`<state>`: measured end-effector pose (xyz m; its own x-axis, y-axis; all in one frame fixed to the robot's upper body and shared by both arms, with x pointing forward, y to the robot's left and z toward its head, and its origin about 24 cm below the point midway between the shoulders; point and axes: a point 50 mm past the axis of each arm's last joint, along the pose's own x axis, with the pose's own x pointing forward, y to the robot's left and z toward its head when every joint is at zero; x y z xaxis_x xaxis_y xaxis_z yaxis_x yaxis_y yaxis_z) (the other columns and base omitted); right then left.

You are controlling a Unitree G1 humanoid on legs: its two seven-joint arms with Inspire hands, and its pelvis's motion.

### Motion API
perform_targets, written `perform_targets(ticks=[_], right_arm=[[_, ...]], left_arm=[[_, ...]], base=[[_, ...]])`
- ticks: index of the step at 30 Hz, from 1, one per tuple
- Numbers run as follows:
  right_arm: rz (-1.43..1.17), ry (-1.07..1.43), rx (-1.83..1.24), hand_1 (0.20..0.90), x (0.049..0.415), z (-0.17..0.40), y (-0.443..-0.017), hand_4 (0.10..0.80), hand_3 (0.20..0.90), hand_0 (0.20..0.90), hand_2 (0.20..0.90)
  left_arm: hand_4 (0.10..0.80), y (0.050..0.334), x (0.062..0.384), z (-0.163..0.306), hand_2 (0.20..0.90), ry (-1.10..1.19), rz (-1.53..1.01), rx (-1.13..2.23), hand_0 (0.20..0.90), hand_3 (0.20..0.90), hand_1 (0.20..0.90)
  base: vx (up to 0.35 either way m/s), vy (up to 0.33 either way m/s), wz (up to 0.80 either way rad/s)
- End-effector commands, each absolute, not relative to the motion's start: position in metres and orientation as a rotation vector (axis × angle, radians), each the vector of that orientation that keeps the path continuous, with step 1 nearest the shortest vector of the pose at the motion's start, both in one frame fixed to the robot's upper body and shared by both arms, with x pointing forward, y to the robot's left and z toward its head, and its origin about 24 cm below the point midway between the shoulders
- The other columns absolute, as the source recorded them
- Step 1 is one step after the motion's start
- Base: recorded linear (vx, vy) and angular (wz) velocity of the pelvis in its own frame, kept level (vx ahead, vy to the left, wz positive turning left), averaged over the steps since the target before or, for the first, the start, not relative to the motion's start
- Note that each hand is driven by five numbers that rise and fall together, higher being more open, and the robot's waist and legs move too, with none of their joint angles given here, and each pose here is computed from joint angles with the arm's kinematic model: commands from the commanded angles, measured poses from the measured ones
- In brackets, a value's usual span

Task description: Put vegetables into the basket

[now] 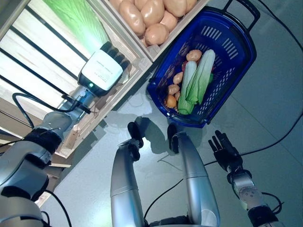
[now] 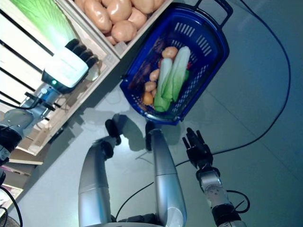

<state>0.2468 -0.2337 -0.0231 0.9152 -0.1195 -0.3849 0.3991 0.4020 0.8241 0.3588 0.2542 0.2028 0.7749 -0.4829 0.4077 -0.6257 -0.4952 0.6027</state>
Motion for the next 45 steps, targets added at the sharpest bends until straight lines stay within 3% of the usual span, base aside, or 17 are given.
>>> perform_targets(ticks=[1,7,18,25,28,37,45], right_arm=[[-0.351,0.249,1.05,0.9,0.237,-0.011,-0.248,0.8,0.9,0.9,0.9],[-0.337,0.252,1.103,0.9,0.236,-0.012,-0.247,0.8,0.9,0.9,0.9],[-0.299,0.233,1.059,0.9,0.238,-0.012,-0.228,0.8,0.9,0.9,0.9],[-0.341,0.228,1.045,0.9,0.229,-0.02,-0.224,0.8,0.9,0.9,0.9],[-0.345,0.209,1.015,0.9,0.227,-0.021,-0.22,0.8,0.9,0.9,0.9],[-0.301,0.113,0.854,0.9,0.221,-0.013,-0.215,0.8,0.9,0.9,0.9],[-0.174,0.037,0.819,0.9,0.229,-0.006,-0.205,0.8,0.9,0.9,0.9]], left_arm=[[0.4,0.285,0.351,0.24,0.3,-0.778,0.463,2.213,0.3,0.3,0.3],[0.4,0.29,0.345,0.249,0.3,-0.786,0.588,2.077,0.3,0.3,0.3],[0.4,0.287,0.324,0.252,0.3,-1.057,0.694,1.775,0.3,0.3,0.3],[0.4,0.279,0.301,0.223,0.3,-1.077,0.67,1.39,0.3,0.3,0.3],[0.4,0.27,0.29,0.209,0.3,-1.052,0.655,1.07,0.3,0.3,0.3],[0.4,0.225,0.249,0.198,0.3,-1.046,0.263,0.287,0.3,0.3,0.3],[0.4,0.203,0.254,0.171,0.3,-0.793,-0.136,-0.263,0.3,0.3,0.3]], base=[[0.0,0.0,0.0],[0.001,0.005,0.0],[0.019,-0.008,0.03],[0.032,-0.051,0.13],[0.018,-0.057,0.14],[0.013,-0.057,0.15],[0.076,-0.072,0.09]])
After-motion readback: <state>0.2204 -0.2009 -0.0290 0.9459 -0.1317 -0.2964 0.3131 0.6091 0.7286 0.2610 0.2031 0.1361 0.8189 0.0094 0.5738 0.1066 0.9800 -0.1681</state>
